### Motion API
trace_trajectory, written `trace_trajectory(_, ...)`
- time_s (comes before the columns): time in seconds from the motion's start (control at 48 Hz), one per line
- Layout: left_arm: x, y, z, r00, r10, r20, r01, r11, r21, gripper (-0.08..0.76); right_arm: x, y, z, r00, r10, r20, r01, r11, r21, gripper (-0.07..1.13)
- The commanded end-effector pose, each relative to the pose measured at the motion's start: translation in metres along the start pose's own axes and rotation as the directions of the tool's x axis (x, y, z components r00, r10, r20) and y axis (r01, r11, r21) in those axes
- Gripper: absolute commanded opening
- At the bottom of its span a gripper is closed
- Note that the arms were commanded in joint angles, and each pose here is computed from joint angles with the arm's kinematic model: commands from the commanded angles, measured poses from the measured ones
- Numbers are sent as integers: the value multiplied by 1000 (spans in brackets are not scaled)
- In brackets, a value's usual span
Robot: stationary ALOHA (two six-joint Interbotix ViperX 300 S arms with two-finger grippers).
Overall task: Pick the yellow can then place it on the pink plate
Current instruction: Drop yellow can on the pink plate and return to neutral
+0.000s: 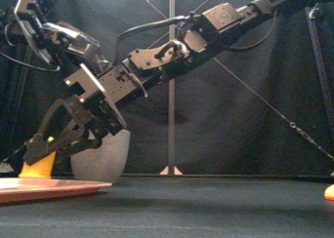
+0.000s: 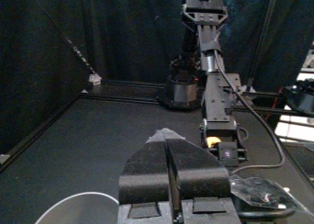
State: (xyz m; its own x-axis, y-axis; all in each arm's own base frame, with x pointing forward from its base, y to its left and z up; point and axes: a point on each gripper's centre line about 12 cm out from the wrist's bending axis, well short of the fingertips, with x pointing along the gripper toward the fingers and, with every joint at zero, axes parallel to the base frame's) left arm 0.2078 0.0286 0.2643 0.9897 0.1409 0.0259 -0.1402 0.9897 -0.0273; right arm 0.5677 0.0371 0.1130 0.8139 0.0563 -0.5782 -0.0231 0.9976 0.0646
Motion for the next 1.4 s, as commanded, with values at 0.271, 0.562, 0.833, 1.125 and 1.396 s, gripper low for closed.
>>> trace_trajectory(0.271,1,0,3,1000,2,12,-2,1000,0,-1,-13,-1,27,998,0,69,-2,1000,23,900)
trace_trajectory(0.562,1,0,3,1000,2,12,-2,1000,0,-1,-34,-6,41,990,-8,138,6,1000,19,927)
trace_trajectory(0.833,0,0,-2,1000,2,-1,-2,1000,0,-1,-96,-26,38,949,-55,310,39,998,57,927)
trace_trajectory(1.125,0,0,-3,1000,2,-5,-2,1000,0,-1,-172,-48,11,850,-126,511,87,991,99,927)
trace_trajectory(1.396,-1,1,-4,1000,4,-8,-4,1000,-1,-1,-224,-61,-4,792,-170,587,127,985,114,927)
